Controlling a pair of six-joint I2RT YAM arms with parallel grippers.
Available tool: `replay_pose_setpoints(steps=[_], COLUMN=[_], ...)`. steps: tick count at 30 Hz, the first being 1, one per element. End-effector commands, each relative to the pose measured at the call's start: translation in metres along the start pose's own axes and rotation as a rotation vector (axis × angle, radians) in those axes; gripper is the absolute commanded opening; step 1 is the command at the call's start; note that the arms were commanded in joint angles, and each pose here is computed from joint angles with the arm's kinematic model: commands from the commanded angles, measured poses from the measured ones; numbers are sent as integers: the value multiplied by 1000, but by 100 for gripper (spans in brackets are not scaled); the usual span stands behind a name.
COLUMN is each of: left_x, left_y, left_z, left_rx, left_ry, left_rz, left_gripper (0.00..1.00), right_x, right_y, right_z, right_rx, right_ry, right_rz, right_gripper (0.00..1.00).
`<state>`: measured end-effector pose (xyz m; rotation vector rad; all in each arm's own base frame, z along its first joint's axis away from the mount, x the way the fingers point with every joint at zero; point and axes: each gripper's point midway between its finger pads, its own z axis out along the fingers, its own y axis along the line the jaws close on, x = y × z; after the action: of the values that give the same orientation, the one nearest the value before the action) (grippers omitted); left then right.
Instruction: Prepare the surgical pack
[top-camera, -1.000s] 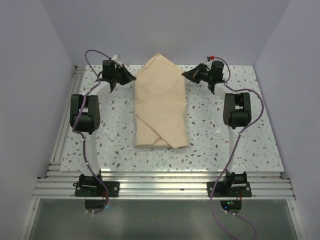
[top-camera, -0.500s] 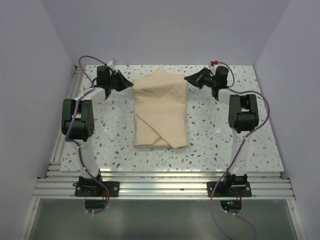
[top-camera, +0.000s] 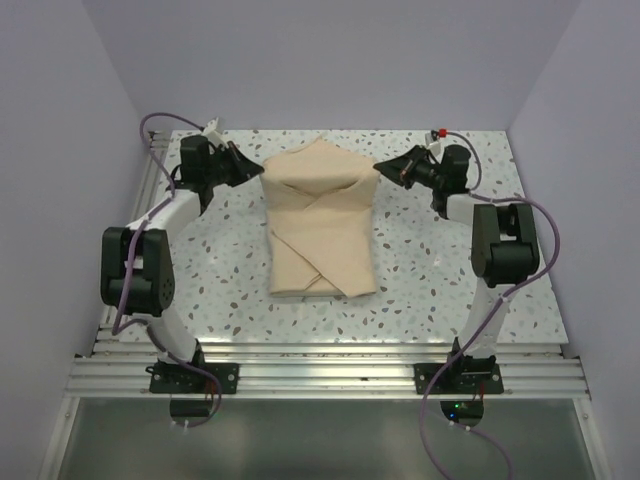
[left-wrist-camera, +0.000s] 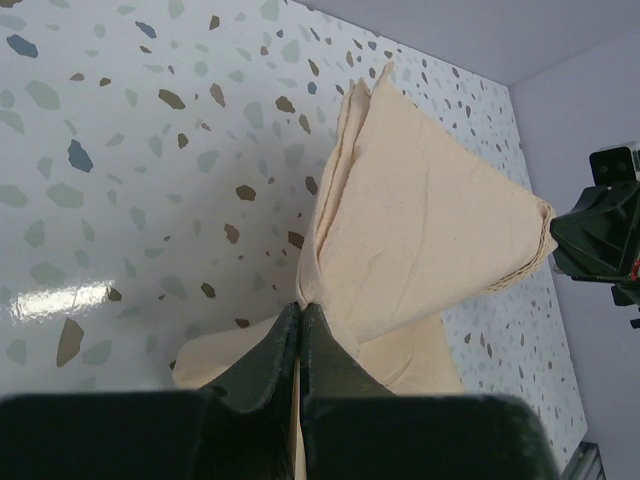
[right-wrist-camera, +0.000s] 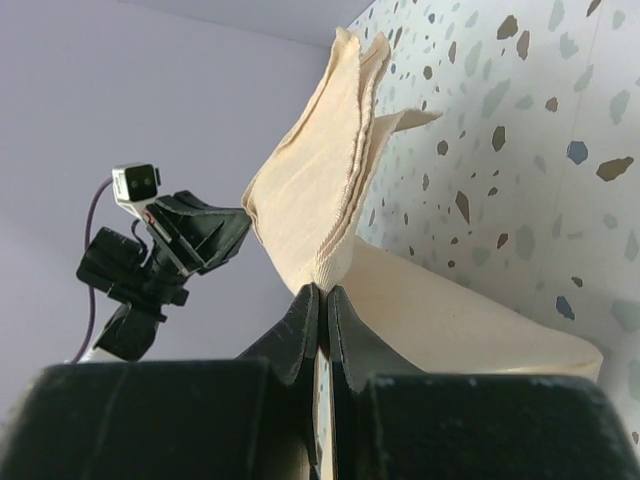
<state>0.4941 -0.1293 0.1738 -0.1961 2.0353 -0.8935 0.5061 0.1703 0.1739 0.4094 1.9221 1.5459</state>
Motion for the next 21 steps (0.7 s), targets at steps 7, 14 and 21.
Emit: replay_pose_setpoints(steps=[7,14,21], left_x=[3,15,47], left_y=[-35,-45,-37], left_z=[-38,-63,-78], left_rx=[34,9,-22], left_ry=[-58,-57,-7], left_rz=[50,66,53], left_gripper=[0,0,0], right_x=[13,30,54], right_y=[52,60,42], right_z=[-39,-57,-77], right_rx=[-79,-20,97], right_ry=[-26,0,34], right_rz=[-121,-176,-199], right_gripper=[0,0,0])
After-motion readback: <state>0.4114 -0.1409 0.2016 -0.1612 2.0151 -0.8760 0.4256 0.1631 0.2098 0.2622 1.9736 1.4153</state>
